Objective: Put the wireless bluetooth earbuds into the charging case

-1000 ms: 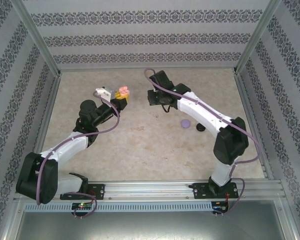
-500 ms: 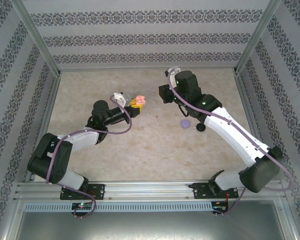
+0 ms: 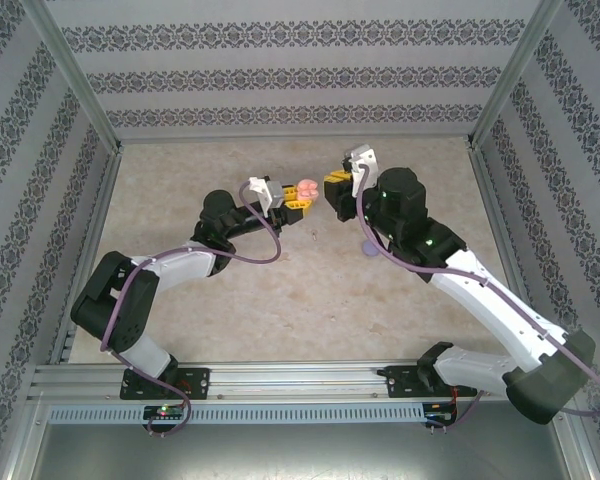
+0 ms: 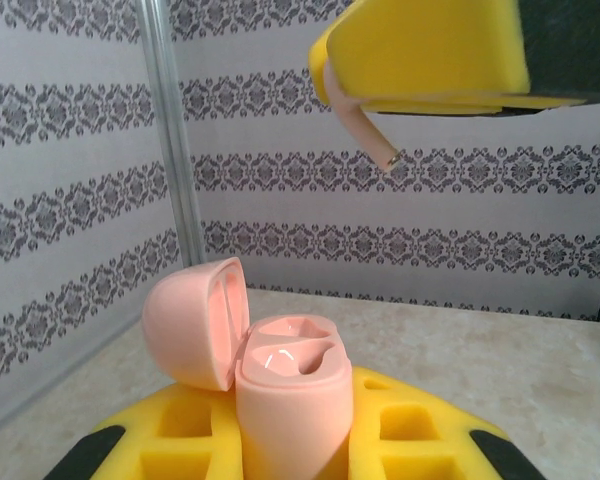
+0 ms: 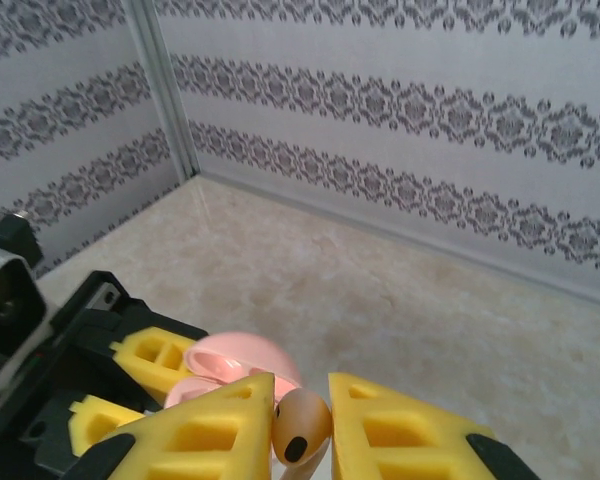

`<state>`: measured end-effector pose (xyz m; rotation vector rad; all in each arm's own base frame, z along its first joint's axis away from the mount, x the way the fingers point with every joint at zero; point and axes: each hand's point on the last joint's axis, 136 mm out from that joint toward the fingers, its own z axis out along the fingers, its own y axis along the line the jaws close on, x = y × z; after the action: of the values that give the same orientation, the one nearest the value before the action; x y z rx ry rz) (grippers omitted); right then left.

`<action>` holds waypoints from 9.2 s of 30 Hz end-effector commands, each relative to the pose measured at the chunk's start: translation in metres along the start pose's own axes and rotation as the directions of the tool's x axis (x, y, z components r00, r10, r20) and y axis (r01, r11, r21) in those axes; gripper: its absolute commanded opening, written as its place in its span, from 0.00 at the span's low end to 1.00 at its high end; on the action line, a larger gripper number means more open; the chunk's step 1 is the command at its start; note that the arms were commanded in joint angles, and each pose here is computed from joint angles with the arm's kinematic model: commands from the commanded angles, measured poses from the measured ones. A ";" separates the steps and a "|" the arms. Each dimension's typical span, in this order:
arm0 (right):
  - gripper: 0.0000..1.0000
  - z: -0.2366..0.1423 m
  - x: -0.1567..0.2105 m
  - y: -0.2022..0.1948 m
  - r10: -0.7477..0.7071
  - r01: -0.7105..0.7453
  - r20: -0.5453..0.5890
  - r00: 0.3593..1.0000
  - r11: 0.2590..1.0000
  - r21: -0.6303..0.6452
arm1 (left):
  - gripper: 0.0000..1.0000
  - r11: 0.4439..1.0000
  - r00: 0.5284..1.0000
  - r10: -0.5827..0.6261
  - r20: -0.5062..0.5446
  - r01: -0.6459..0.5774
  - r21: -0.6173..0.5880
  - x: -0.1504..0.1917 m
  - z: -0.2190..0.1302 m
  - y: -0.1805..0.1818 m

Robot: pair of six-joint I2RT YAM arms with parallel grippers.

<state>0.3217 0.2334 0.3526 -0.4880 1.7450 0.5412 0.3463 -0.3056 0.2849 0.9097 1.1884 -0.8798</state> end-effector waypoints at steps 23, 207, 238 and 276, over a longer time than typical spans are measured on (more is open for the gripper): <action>0.18 -0.011 -0.017 0.032 0.086 -0.065 0.096 0.992 0.978 -0.198 | 0.00 0.985 0.984 0.130 0.124 -0.142 0.094 -0.052 0.017 -0.024; 0.34 0.007 0.045 0.040 -0.067 0.066 0.097 0.993 0.998 0.012 | 0.00 0.976 0.960 0.197 0.199 -0.174 -0.130 -0.114 0.022 -0.003; 0.92 -0.021 0.053 0.022 0.214 -0.216 -0.044 0.976 0.974 -0.066 | 0.00 0.966 0.967 0.204 0.150 -0.174 -0.191 -0.079 0.024 0.010; 0.00 0.002 0.036 -0.014 0.427 -0.424 -0.337 0.839 0.902 0.086 | 0.00 0.982 0.984 0.177 0.021 -0.175 -0.070 -0.015 0.027 -0.003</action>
<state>0.3264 0.2113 0.3005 -0.1662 2.2425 0.7533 0.3517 -0.3306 0.3003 0.9110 1.1235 -0.7082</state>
